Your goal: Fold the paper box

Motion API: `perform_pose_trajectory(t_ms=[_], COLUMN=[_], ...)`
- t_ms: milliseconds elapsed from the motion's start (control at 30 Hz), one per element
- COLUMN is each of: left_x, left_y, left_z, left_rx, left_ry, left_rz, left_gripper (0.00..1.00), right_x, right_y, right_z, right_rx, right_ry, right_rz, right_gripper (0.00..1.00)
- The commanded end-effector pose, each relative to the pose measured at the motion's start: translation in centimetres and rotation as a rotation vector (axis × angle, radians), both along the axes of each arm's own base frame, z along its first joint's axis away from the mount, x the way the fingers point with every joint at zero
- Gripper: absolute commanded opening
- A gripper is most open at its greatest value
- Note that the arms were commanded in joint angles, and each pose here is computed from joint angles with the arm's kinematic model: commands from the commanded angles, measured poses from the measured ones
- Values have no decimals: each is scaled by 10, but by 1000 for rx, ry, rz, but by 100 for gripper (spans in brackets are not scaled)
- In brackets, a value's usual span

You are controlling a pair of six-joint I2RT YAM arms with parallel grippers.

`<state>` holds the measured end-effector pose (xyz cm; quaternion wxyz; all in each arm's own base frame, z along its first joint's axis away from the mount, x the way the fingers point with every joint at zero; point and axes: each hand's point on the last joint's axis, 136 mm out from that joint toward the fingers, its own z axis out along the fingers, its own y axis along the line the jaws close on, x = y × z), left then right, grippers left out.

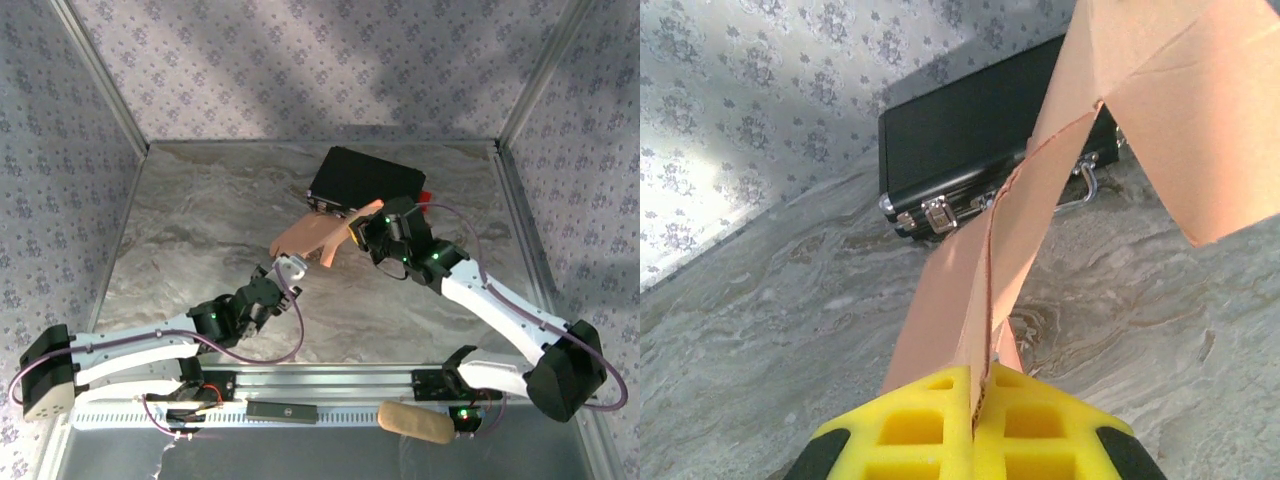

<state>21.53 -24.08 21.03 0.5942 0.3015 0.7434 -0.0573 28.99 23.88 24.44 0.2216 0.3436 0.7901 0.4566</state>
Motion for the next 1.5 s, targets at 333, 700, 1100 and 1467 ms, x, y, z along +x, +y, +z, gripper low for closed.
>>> perform_pose_trajectory(t_ms=[333, 700, 1100, 1467], left_x=[-16, -4, 9, 16], left_y=[77, 106, 119, 108], left_z=[119, 85, -7, -67], left_rx=[-519, -547, -490, -492], left_ry=[124, 390, 630, 695], left_rz=[163, 333, 400, 381], left_gripper=[55, 56, 43, 38], right_x=[-65, -21, 47, 39], right_y=[-63, -1, 76, 86], right_z=[98, 54, -19, -73], right_rx=[-181, -186, -27, 15], right_ry=[-98, 65, 72, 9], right_rz=[-163, -207, -15, 43], right_gripper=[0, 0, 0, 0])
